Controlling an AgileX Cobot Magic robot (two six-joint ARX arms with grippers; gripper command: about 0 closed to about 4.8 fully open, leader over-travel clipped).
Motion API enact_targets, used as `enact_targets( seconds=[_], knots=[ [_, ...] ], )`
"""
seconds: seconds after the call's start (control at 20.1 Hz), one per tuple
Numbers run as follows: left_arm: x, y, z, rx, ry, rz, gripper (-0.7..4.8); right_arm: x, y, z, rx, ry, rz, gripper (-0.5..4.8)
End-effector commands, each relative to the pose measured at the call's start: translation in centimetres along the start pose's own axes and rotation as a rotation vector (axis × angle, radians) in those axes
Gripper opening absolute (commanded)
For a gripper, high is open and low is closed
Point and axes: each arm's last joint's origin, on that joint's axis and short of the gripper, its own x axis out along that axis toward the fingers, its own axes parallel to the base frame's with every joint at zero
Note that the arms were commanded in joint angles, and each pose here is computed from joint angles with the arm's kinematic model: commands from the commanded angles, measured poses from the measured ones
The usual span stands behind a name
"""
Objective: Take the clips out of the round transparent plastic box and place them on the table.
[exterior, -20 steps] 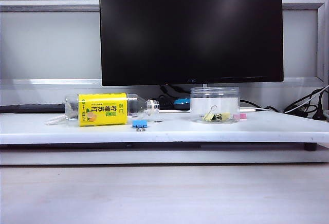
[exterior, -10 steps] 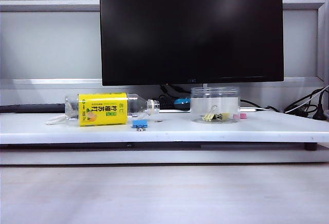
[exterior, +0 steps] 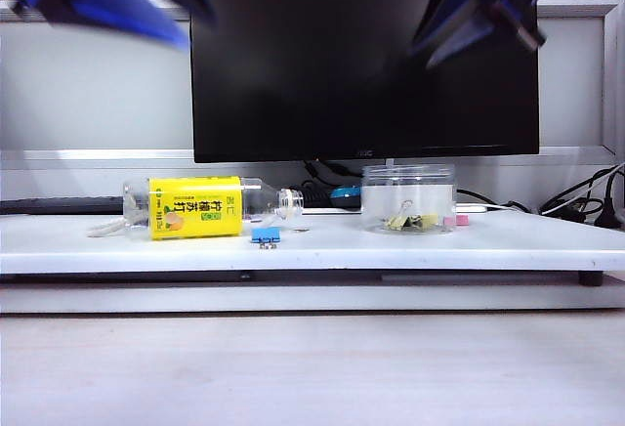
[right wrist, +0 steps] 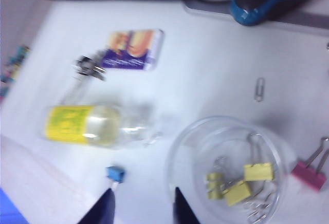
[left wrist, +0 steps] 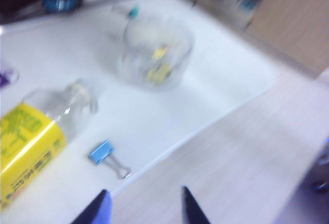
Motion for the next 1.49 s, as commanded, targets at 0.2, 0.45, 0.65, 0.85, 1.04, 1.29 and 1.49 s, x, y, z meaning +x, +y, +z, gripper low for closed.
enact_targets(
  seconds=[0.2, 0.45, 0.65, 0.85, 1.04, 1.29, 1.49],
  knots=[
    [2.9, -0.5, 0.8, 0.012, 0.068, -0.127, 1.86, 2.3, -0.7, 1.3, -0.065, 0.129, -0.003, 1.63],
    [3.0, -1.0, 2.4, 0.044, 0.004, -0.254, 1.86, 5.2, -2.0, 1.8, -0.07, 0.269, 0.01, 1.71],
    [3.1, -0.9, 2.2, 0.058, 0.017, -0.253, 1.86, 7.4, -2.7, 1.5, -0.07, 0.348, 0.023, 1.71],
    [3.1, -0.9, 2.0, 0.055, 0.039, -0.251, 1.86, 7.9, -2.9, 0.9, -0.093, 0.401, 0.008, 1.71],
    [3.0, -1.0, 1.8, 0.05, 0.055, -0.278, 1.85, 7.8, -3.0, 0.6, -0.12, 0.441, -0.047, 1.71],
    [3.0, -1.0, 1.8, 0.049, 0.059, -0.296, 1.85, 7.6, -2.5, 1.4, -0.137, 0.447, -0.035, 1.71],
    [3.0, -1.1, 1.6, 0.043, 0.081, -0.312, 1.85, 8.1, -2.7, 1.8, -0.122, 0.47, -0.035, 1.71]
  ],
)
